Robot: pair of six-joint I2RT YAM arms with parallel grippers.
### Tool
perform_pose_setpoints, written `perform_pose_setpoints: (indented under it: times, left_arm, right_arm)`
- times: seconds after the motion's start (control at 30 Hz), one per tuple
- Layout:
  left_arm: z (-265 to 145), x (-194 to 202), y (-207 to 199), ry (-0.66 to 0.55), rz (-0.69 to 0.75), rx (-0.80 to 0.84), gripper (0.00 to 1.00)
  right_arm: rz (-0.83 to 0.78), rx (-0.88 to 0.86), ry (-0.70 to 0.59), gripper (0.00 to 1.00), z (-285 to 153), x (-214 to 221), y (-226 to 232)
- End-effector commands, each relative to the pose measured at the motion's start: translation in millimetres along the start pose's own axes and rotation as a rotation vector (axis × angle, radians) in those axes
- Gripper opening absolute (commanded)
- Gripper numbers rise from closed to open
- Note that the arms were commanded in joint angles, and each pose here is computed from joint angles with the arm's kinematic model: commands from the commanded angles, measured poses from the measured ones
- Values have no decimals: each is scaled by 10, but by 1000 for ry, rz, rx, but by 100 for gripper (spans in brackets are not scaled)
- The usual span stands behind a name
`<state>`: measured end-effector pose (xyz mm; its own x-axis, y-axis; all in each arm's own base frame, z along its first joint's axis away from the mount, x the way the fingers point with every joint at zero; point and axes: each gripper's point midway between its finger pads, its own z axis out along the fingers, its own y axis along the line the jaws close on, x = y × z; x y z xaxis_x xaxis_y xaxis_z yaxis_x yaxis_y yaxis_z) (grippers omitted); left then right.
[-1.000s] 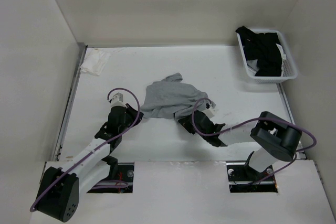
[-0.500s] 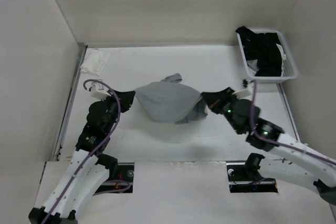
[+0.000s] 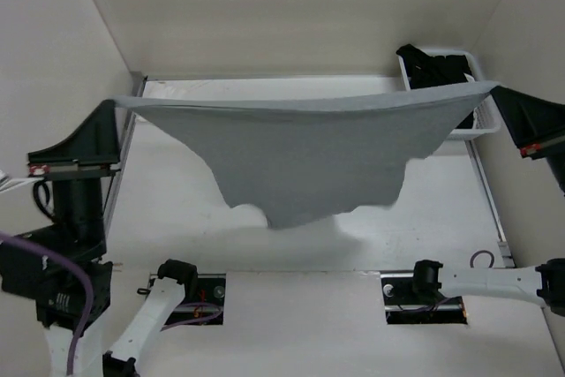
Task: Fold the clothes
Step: Flatten the tank top out
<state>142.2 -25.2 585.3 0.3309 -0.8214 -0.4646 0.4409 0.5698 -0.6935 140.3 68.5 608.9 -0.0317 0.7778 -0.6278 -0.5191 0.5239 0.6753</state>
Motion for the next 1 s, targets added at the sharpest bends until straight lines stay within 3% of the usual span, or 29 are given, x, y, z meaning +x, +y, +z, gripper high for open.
perform_pose_setpoints:
  times: [0.0,0.07,0.13,0.2,0.23,0.4,0.5,0.67,0.97]
  left_arm:
    - [184,-347,-213,-116,45,5,2]
    - [412,-236,-76,-113,84,-33,2]
    - [709,150,290,-37,114,-112,2]
    - [950,725,871,85,145,-229,2]
    - [1050,1056,1318,141,153,-318,2]
    - [1448,1518,2257,208,165,-474,2]
    - [1733,1659,2520,232,167,-512,1]
    - [2254,1643,2458,230,177,-474,1]
    - [2535,745,1267,49,201,-229,1]
  right_arm:
    - [-179,39,-28,0,247,-65,112]
    - [-248,57,-41,0,400,40,185]
    - [-361,118,-62,0,645,232,127]
    - [-424,155,-10,0,957,632,-48]
    - [-450,198,44,0,1249,892,-350]
    - [-402,251,216,0,2118,1455,-1244]
    - [-395,268,254,0,2494,1537,-1479]
    - [-409,279,166,0,2929,1082,-1523]
    - [-361,115,-78,0,2747,126,-713]
